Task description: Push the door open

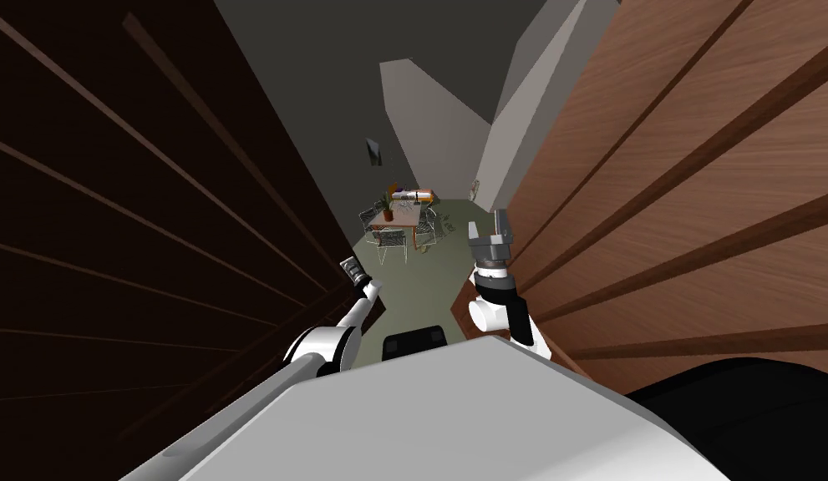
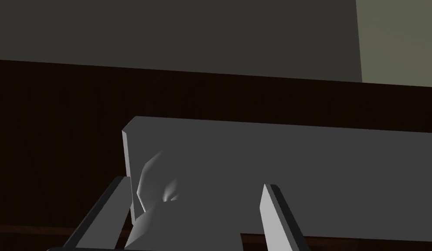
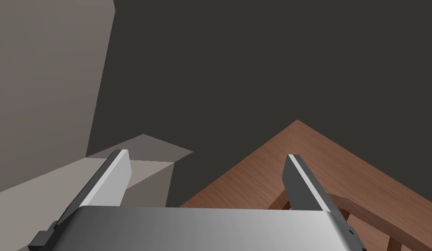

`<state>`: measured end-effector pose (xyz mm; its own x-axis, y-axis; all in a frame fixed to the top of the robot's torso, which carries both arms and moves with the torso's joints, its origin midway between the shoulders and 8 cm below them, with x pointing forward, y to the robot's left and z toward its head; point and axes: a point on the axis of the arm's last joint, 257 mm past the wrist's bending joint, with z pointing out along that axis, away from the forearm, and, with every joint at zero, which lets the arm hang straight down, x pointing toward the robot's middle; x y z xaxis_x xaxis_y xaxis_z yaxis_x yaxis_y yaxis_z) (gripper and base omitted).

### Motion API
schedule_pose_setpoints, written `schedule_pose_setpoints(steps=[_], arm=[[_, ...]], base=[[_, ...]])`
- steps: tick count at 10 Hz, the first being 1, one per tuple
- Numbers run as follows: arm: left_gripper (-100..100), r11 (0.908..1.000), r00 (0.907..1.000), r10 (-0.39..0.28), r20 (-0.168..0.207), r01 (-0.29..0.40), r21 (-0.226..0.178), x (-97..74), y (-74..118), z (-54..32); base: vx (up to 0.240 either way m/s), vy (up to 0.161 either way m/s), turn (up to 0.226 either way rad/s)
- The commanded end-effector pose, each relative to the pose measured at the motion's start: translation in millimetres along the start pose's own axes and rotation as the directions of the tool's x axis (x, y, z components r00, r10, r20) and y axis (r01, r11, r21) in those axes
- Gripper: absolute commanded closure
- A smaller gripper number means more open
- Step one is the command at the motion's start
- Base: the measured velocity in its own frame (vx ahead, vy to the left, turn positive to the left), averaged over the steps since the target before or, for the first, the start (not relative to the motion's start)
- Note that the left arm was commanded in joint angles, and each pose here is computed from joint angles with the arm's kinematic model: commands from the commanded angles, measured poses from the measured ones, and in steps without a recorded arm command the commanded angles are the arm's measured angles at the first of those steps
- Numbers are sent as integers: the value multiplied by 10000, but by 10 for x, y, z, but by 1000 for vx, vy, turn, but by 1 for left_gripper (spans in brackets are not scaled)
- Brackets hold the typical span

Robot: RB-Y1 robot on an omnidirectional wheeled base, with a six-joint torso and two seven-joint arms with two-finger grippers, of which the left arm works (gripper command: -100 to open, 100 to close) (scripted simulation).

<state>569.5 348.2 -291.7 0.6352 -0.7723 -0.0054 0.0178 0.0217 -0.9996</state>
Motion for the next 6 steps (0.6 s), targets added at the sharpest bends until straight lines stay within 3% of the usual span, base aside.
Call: schedule_pose_setpoints(steps=[1, 5, 6], arm=[[100, 10000, 10000, 8, 15, -8, -15, -11, 10, 0], [100, 10000, 10000, 8, 15, -8, -15, -11, 10, 0], [100, 10000, 9990, 76, 430, -75, -19, -186, 14, 61]], base=[[-39, -20, -6], [-14, -7, -3], [110, -5, -16]])
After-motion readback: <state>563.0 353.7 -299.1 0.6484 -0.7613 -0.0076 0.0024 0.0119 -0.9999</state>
